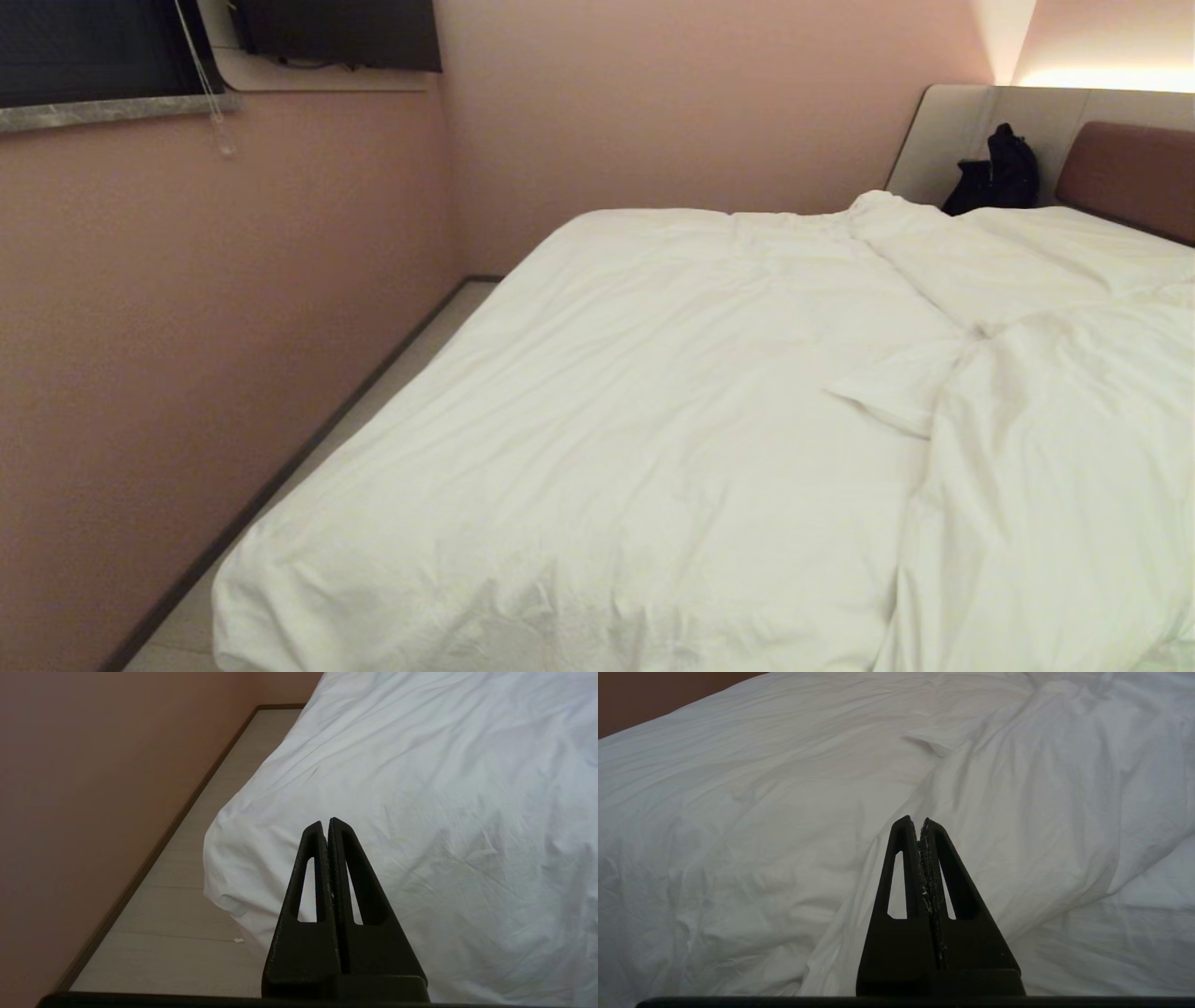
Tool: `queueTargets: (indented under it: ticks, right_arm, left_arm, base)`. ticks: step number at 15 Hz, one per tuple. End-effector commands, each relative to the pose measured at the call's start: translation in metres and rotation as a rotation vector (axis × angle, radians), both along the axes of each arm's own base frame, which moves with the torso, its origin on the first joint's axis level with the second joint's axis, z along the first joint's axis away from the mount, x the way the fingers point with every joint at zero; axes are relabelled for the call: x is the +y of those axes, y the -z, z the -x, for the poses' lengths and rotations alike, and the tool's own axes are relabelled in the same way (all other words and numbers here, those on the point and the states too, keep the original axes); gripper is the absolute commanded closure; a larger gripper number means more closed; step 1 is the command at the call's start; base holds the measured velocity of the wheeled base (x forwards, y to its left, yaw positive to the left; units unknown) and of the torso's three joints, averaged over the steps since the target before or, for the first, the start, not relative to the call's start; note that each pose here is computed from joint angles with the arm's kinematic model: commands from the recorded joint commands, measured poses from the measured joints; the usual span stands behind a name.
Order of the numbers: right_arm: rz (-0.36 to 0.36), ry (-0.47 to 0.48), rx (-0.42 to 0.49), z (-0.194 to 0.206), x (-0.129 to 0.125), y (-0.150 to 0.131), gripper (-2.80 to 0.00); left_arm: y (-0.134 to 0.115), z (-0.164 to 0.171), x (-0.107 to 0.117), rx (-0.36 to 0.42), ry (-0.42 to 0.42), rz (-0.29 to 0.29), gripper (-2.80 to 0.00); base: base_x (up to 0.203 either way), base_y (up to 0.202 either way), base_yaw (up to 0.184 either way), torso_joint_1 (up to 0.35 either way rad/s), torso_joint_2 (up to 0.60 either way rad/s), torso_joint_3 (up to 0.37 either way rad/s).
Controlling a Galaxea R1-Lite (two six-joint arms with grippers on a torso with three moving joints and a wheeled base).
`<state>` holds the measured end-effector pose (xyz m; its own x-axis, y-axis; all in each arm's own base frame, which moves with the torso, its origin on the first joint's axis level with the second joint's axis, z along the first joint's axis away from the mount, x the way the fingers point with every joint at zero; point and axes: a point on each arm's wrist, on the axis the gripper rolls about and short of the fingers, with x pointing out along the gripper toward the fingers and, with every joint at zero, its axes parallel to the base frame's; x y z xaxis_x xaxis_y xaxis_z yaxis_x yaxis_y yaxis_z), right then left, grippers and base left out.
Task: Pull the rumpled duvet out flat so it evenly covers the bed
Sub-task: Hold the folded corner of the quilt
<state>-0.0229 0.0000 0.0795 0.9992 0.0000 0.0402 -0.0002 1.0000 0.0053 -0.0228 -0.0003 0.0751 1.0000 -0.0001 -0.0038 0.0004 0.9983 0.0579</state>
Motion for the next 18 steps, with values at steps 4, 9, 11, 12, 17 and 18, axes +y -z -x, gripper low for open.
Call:
queueTargets:
  ticks: [4,9,11,12,17,18]
  right_arm:
    - [-0.001,0.0,0.0,-0.0001,0.0,-0.0001,0.0]
    - [-0.001,0.0,0.0,-0.0001,0.0,-0.0001,0.0]
    - [-0.001,0.0,0.0,-0.0001,0.0,-0.0001,0.0]
    - [-0.001,0.0,0.0,-0.0001,0.0,-0.0001,0.0]
    - [-0.001,0.0,0.0,-0.0001,0.0,-0.0001,0.0]
    - [0.001,0.0,0.002,-0.0002,0.0,-0.0001,0.0]
  left_arm:
    - [-0.0002,0.0,0.0001,-0.002,-0.006,0.021,0.0]
    - [-0.0002,0.0,0.0001,-0.002,-0.006,0.033,0.0]
    - [-0.0002,0.0,0.0001,-0.002,-0.006,0.032,0.0]
    - [-0.0002,0.0,0.0001,-0.002,-0.006,0.032,0.0]
    - [-0.0001,0.0,0.0002,-0.001,-0.009,0.024,0.0]
    - [-0.0001,0.0,0.0002,-0.001,-0.009,0.024,0.0]
  base:
    - [-0.063,0.0,0.0,0.007,0.0,0.001]
    - [-0.117,0.0,0.001,-0.003,0.0,0.002]
    - [0.0,0.0,0.0,0.0,0.0,0.0]
    - [0.0,0.0,0.0,0.0,0.0,0.0]
    - [0.0,0.0,0.0,0.0,0.0,0.0]
    - [0.0,0.0,0.0,0.0,0.0,0.0]
